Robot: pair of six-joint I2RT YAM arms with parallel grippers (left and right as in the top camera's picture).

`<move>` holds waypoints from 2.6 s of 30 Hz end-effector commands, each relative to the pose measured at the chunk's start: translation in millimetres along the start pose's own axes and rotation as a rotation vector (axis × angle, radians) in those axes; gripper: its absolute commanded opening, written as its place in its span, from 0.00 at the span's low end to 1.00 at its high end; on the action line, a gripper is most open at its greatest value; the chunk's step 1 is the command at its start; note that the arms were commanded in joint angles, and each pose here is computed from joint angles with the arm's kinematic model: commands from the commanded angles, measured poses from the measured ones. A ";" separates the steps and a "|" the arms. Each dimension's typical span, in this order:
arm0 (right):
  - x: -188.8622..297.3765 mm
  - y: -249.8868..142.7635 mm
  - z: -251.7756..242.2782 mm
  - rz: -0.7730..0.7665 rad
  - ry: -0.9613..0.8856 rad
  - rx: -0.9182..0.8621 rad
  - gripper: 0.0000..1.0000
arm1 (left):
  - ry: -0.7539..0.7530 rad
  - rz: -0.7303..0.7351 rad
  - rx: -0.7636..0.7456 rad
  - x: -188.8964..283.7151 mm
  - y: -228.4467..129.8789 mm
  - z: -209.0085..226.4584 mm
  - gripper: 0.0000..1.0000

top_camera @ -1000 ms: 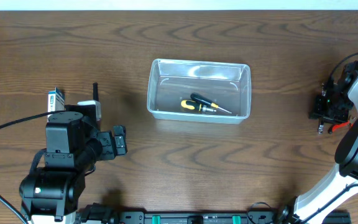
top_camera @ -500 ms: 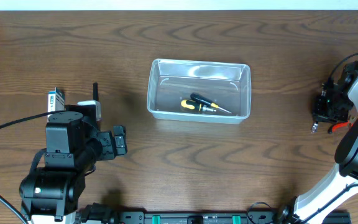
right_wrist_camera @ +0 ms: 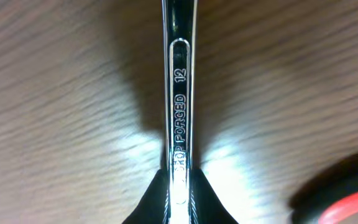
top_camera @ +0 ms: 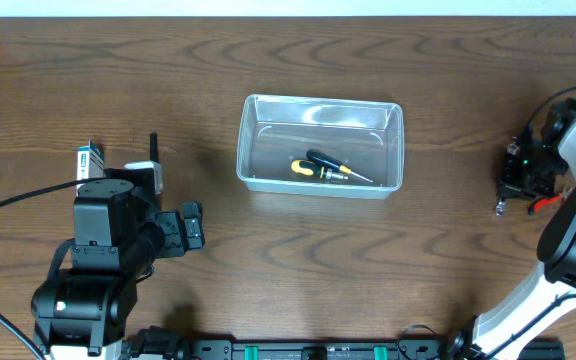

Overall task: Pack container
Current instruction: 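Move the right gripper to the silver wrench and grasp it, then carry the wrench into the container and release it, then move the right gripper to the red pliers and grasp them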

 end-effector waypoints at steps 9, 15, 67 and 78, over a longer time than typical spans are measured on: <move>196.2 6.3 163.7 -0.465 0.113 0.635 0.01 | 0.006 -0.020 0.006 5.1 5.1 0.1 0.98; 222.0 -67.6 272.4 -0.552 0.114 1.302 0.01 | 0.006 -0.020 0.006 5.1 5.0 0.1 0.98; 313.2 -14.2 212.0 -0.622 0.119 0.324 0.99 | 0.006 -0.019 0.006 5.1 4.9 0.2 0.98; 317.2 -44.7 16.9 -0.480 -0.010 -0.468 0.99 | 0.006 -0.019 0.006 5.1 4.9 0.2 0.98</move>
Point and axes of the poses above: each gripper's point midway between its finger pads, its own x axis back along the fingers, its own z axis along the line the jaws close on, y = z × x, the point moved 2 cm from there along x, back along the fingers, and after that the axes turned 6 degrees about -x, right-handed, at the moved point
